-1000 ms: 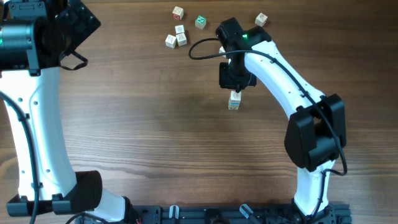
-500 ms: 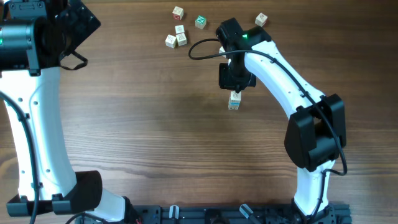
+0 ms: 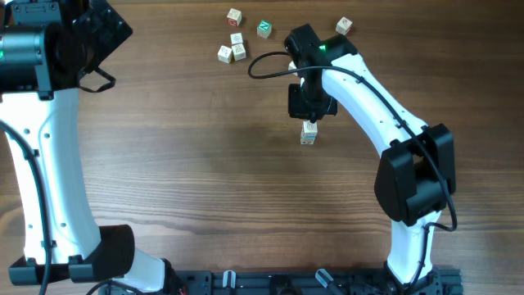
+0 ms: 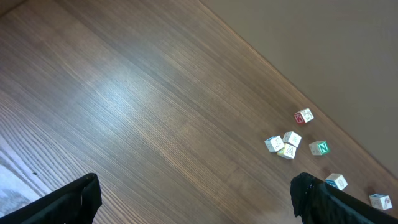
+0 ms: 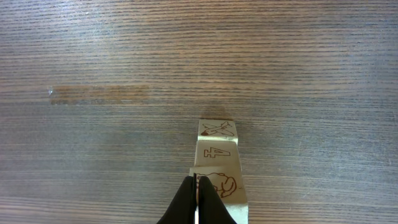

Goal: Form a tower

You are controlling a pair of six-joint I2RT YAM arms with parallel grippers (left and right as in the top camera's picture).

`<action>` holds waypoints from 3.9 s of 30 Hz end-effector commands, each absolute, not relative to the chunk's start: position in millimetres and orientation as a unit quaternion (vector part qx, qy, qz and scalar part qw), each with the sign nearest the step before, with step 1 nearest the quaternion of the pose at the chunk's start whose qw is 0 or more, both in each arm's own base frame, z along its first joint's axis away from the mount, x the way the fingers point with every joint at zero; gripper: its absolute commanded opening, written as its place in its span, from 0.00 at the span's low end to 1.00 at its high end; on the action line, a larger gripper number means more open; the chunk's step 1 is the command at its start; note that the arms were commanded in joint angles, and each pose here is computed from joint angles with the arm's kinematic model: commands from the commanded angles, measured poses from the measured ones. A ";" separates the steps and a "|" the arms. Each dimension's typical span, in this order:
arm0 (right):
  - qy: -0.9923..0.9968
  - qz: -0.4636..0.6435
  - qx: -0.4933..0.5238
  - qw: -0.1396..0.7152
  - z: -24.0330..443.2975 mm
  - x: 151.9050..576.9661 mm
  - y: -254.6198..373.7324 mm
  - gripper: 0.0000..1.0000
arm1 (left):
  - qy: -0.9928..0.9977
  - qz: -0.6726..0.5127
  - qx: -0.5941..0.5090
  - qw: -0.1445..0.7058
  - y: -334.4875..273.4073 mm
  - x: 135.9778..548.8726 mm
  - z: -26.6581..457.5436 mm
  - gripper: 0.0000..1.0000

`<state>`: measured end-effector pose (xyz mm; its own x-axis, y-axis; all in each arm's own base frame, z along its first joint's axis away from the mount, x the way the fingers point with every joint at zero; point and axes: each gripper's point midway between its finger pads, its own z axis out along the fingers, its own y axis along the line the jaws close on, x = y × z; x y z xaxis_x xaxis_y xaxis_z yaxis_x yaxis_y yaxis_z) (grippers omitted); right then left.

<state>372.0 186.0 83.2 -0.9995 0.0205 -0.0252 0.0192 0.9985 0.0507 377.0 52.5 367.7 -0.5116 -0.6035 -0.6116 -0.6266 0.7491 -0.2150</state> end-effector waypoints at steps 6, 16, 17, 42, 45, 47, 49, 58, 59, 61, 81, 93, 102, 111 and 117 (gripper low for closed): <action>0.998 0.038 -0.002 0.044 90.6 382.7 190.4 0.06 | 0.859 0.017 -0.364 0.360 56.8 372.0 378.3 1.00; 0.996 0.055 -0.039 0.062 92.5 393.9 192.6 0.05 | 0.859 0.017 -0.364 0.360 56.8 372.0 378.3 1.00; 0.993 0.081 -0.063 0.054 93.3 390.4 201.6 0.04 | 0.859 0.017 -0.364 0.360 56.8 372.0 378.3 1.00; 0.989 0.086 -0.116 0.002 91.7 362.8 202.2 0.05 | 0.859 0.017 -0.364 0.360 56.8 372.0 378.3 1.00; 0.990 0.083 -0.116 0.003 91.5 363.0 201.3 0.04 | 0.859 0.017 -0.364 0.360 56.8 372.0 378.3 1.00; 0.990 0.083 -0.116 0.002 91.5 362.5 201.0 0.05 | 0.859 0.017 -0.364 0.360 56.8 372.0 378.2 1.00; 0.990 0.081 -0.116 0.002 91.4 362.6 200.5 0.04 | 0.859 0.017 -0.364 0.360 56.8 372.0 378.2 1.00; 0.992 0.067 -0.109 0.004 90.7 363.5 195.7 0.05 | 0.859 0.017 -0.364 0.360 56.8 372.0 378.3 1.00; 0.993 0.062 -0.103 0.004 90.5 364.0 194.1 0.05 | 0.859 0.017 -0.364 0.360 56.8 372.0 378.3 1.00; 0.993 0.060 -0.103 0.005 90.4 364.2 193.4 0.05 | 0.859 0.017 -0.364 0.360 56.8 372.0 378.3 1.00; 0.992 0.035 -0.017 0.116 112.5 422.6 178.7 0.04 | 0.859 0.017 -0.364 0.360 56.8 372.0 378.2 1.00; 0.996 -0.029 0.081 0.014 108.6 381.3 122.0 0.04 | 0.859 0.017 -0.364 0.360 56.8 372.0 378.2 1.00; 0.994 -0.012 0.103 -0.042 81.0 356.3 126.9 0.04 | 0.859 0.017 -0.364 0.360 56.8 372.0 378.3 1.00; 0.994 0.022 0.095 -0.051 78.9 354.8 138.9 0.04 | 0.859 0.017 -0.364 0.360 56.8 372.0 378.2 1.00; 0.993 0.036 0.095 -0.057 79.4 353.4 144.1 0.04 | 0.859 0.017 -0.364 0.360 56.8 372.0 378.2 1.00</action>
<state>356.3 138.3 74.1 -0.9743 0.1932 0.1159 0.1976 0.9799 0.0281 377.0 52.5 367.7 -0.5116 -0.6035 -0.6116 -0.6266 0.7491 -0.2150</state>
